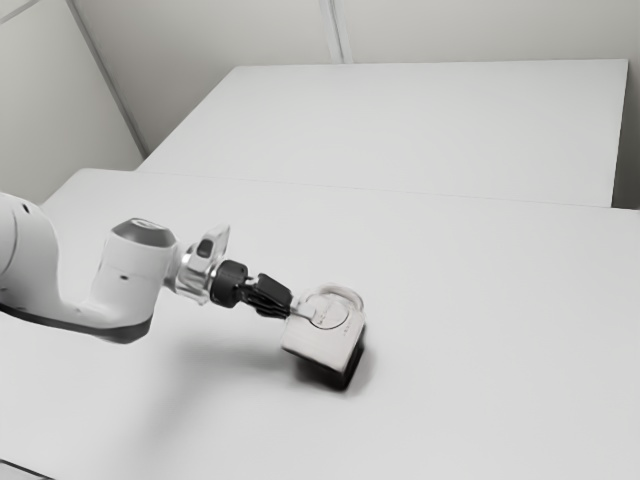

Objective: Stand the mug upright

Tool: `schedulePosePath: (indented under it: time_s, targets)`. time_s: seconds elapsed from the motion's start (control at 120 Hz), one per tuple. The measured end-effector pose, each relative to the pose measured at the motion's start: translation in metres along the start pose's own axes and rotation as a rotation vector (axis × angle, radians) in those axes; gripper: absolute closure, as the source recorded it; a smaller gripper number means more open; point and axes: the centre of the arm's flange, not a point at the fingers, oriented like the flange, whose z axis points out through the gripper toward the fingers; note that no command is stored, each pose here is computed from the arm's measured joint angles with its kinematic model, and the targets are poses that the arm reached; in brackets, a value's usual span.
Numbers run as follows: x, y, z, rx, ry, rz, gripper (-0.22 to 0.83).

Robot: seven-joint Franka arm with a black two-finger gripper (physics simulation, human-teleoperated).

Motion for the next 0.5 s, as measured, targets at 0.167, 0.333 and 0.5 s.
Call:
schedulePosePath:
  time_s: [0.167, 0.333, 0.5]
  targets:
    - [0.020, 0.029, -0.012, 0.040, -0.007, 0.122, 0.76]
    - [0.059, 0.068, -0.029, 0.283, -0.209, 0.313, 0.78]
    - [0.077, 0.083, -0.058, 0.594, -0.414, 0.380, 0.78]
